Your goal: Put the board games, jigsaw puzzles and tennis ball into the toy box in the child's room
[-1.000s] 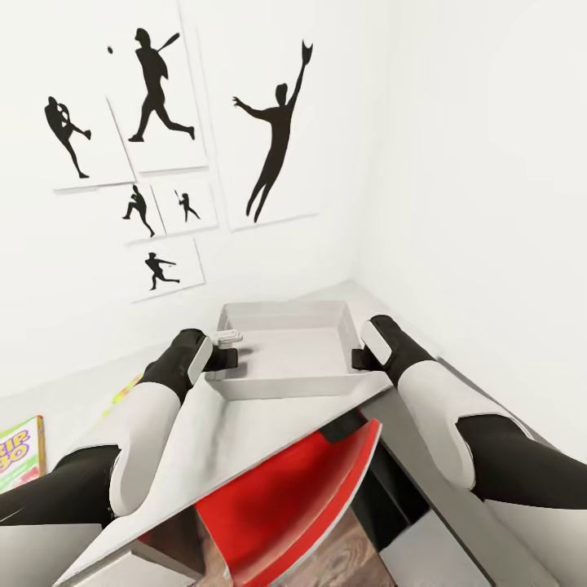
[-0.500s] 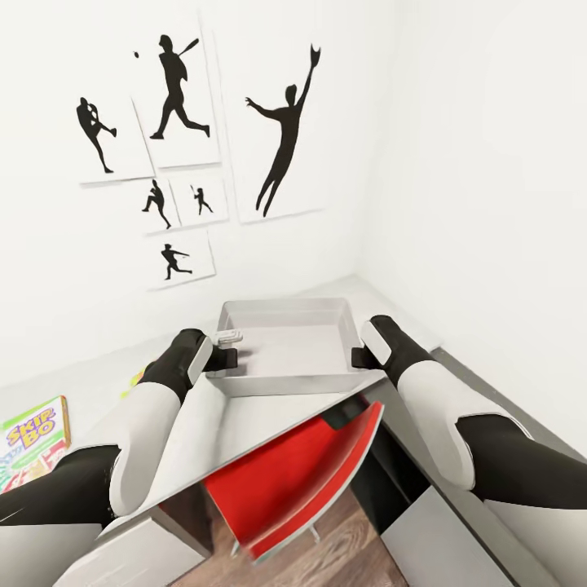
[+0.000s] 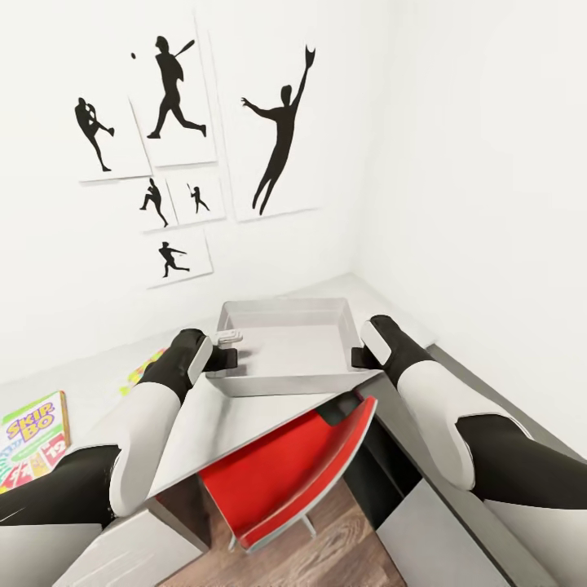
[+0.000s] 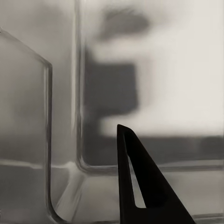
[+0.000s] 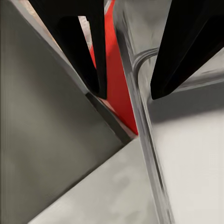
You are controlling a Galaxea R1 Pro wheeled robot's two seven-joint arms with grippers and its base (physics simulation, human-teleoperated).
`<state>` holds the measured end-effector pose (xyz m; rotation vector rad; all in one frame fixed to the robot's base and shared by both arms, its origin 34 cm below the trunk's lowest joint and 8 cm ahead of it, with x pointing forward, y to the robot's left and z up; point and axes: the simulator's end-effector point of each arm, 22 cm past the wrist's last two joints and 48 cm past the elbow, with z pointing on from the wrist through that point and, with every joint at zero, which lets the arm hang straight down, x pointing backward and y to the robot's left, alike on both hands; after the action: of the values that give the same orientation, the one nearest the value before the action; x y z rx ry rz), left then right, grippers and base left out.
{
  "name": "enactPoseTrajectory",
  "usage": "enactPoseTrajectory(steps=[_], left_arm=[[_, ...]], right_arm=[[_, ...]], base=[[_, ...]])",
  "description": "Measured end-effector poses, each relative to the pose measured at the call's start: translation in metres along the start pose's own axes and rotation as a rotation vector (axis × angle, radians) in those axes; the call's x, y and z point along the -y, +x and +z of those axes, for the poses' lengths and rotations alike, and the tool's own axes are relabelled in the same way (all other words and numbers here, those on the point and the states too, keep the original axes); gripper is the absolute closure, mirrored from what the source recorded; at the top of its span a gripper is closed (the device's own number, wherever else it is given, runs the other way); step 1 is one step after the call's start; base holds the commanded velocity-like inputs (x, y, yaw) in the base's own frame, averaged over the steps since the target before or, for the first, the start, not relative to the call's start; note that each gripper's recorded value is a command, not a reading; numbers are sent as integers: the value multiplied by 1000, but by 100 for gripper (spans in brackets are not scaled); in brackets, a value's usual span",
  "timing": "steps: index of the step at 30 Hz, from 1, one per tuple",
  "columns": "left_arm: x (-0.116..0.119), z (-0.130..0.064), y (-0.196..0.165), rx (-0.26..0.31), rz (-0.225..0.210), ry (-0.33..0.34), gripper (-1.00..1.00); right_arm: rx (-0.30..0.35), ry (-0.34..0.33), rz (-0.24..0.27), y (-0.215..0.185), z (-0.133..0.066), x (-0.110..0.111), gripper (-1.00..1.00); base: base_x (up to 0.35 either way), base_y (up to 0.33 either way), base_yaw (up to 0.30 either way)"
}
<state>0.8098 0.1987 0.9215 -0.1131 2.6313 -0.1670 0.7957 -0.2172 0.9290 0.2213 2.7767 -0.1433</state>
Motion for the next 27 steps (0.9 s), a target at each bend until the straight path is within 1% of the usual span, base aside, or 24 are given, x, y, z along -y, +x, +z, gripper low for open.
enactPoseTrajectory(steps=[13, 23, 27], left_arm=[[0, 0, 0, 0, 1, 0, 100], [0, 0, 0, 0, 1, -1, 100], [0, 0, 0, 0, 1, 0, 100]], right_arm=[[1, 0, -1, 0, 0, 0, 100], [1, 0, -2, 0, 0, 0, 100], [1, 0, -1, 0, 0, -1, 100]], base=[[-3, -6, 8], [-44, -52, 21], [-2, -3, 182]])
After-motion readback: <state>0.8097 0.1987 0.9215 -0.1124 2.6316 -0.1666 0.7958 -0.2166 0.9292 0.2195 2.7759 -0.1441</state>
